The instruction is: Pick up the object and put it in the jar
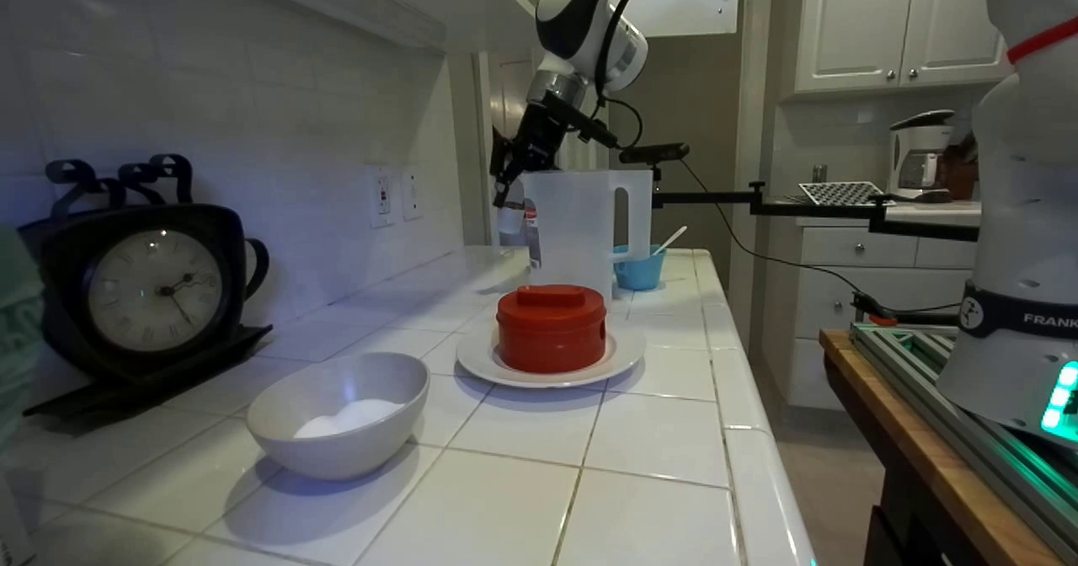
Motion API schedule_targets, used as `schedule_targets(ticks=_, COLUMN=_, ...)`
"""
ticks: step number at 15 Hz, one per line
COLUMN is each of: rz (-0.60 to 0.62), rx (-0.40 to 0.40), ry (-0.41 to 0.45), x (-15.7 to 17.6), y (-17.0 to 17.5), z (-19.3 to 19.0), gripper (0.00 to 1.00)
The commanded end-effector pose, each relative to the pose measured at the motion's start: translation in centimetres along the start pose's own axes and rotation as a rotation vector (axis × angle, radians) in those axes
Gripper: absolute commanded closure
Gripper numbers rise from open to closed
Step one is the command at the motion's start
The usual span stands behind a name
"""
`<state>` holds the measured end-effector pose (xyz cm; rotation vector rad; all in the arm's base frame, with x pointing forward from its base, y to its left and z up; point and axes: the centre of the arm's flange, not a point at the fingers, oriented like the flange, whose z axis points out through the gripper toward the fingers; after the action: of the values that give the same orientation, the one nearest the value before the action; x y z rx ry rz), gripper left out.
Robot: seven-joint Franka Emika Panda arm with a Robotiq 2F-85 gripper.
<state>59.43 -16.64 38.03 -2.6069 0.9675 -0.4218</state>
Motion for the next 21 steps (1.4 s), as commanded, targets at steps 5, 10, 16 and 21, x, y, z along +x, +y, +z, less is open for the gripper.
schedule_targets(ticks=5, rz=-0.068, rx=0.045, ry=0.145, x=-3.6, y=1.4, z=-8.5, gripper=0.73)
schedule_targets(ticks=10, rz=-0.123, rx=0.052, ry=0.169, x=-5.7, y=0.8, z=-13.0, gripper=0.73)
schedule_targets(ticks=16, rz=-0.236, rx=0.09, ry=0.117, x=-8.6, y=-2.3, z=-16.4, gripper=0.73)
schedule_targets(ticks=21, rz=-0.306, rx=0.103, ry=-0.015, x=-11.0, y=-4.7, z=-15.9, gripper=0.73)
